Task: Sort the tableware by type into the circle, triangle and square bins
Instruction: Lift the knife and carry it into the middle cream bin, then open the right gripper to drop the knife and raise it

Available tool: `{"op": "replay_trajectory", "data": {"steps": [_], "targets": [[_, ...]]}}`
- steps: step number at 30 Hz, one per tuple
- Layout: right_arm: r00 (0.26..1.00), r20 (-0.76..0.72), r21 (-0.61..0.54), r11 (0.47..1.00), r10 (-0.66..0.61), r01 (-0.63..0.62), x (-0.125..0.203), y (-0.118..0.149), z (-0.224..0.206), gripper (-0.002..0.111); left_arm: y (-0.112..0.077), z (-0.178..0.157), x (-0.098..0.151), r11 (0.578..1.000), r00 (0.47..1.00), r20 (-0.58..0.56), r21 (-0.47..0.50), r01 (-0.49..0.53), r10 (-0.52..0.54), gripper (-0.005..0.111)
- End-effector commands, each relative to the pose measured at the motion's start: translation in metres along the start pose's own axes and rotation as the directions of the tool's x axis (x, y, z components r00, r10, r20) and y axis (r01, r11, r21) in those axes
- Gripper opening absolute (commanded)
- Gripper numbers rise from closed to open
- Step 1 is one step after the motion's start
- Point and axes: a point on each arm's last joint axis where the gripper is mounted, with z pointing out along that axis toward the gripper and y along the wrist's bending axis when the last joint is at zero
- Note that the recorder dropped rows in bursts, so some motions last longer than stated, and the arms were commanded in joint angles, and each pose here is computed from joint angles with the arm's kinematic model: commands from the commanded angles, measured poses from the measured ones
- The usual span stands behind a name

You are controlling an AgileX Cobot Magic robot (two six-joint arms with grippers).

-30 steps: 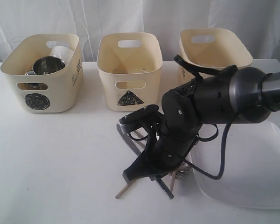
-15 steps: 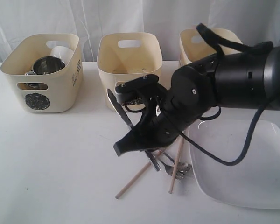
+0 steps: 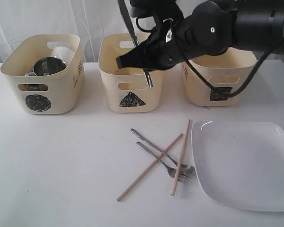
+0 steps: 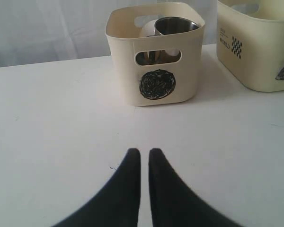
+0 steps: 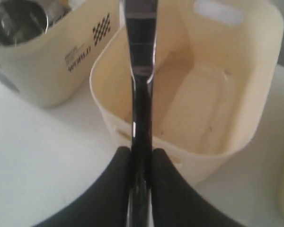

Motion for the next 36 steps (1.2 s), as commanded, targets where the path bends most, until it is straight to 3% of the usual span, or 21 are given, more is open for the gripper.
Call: {"op": "replay_trajectory", "data": {"steps": [1, 8, 13, 22, 24, 30, 36], "targets": [[0.995, 0.096, 0.020, 1.000, 0.016, -0.018, -0.021, -0.011, 0.022, 0.000, 0.000, 0.000, 0.001, 1.000, 1.000, 0.007, 0.002, 0.019, -0.019, 0.013], [0.982, 0.187, 0.028, 0.999, 0.024, -0.030, -0.053, -0.020, 0.063, 0.000, 0.000, 0.000, 0.001, 1.000, 1.000, 0.007, 0.002, 0.019, -0.019, 0.013], [0.983, 0.179, 0.053, 0.998, 0.036, -0.046, -0.046, -0.036, 0.105, 0.000, 0.000, 0.000, 0.001, 1.000, 1.000, 0.007, 0.002, 0.019, -0.019, 0.013], [0.991, 0.119, 0.059, 0.996, 0.062, -0.070, -0.026, -0.044, 0.139, 0.001, 0.000, 0.000, 0.001, 1.000, 1.000, 0.007, 0.002, 0.019, -0.019, 0.013], [0.991, 0.119, 0.059, 0.996, 0.062, -0.070, -0.026, -0.044, 0.139, 0.006, 0.000, 0.000, 0.001, 1.000, 1.000, 0.007, 0.002, 0.019, -0.019, 0.013], [0.993, 0.099, 0.059, 0.995, 0.071, -0.077, -0.025, -0.044, 0.139, 0.036, 0.000, 0.000, 0.001, 1.000, 1.000, 0.007, 0.002, 0.019, -0.019, 0.013], [0.993, 0.090, 0.059, 0.995, 0.071, -0.077, -0.035, -0.043, 0.123, 0.038, 0.000, 0.000, 0.001, 1.000, 1.000, 0.006, 0.002, 0.017, -0.017, 0.013]]}}
